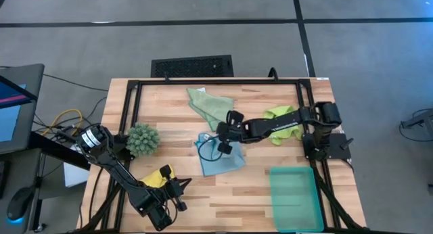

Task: Fold microfiber towels
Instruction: Fold the blue microfiber cloth

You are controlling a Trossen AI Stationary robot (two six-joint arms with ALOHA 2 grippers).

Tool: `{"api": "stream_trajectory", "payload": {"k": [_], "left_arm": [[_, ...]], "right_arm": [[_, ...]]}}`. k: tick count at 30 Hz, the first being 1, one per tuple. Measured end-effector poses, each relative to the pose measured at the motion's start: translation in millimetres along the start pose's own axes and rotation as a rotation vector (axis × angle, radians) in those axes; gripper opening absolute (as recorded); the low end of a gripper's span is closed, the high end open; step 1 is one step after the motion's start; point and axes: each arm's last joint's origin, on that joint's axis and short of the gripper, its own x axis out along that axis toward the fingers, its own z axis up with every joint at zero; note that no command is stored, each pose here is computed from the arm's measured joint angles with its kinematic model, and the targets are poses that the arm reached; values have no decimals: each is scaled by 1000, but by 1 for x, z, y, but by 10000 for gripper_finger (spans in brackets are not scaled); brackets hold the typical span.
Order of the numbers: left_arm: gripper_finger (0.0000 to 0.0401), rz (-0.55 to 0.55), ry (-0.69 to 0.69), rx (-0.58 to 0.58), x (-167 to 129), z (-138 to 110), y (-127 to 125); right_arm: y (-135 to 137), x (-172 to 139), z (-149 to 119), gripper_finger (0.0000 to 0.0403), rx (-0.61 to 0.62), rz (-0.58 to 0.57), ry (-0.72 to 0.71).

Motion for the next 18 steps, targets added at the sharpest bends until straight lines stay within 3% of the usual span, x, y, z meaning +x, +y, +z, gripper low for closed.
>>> {"api": "stream_trajectory", "payload": {"k": [4,8,12,15,18], "left_arm": [[4,0,0,0,0,0,0],[4,0,0,1,0,0,0],[4,0,0,1,0,0,0],[4,-1,1,0,0,0,0],[4,-1,0,-1,0,0,0]], "right_arm": [[12,-5,-1,19,-86,24,-14],[40,-23,-2,12,-161,90,-79],[75,-45,-4,13,-248,263,-169],[97,-52,-6,28,-256,373,-229],[104,-44,-11,58,-277,379,-213]]}}
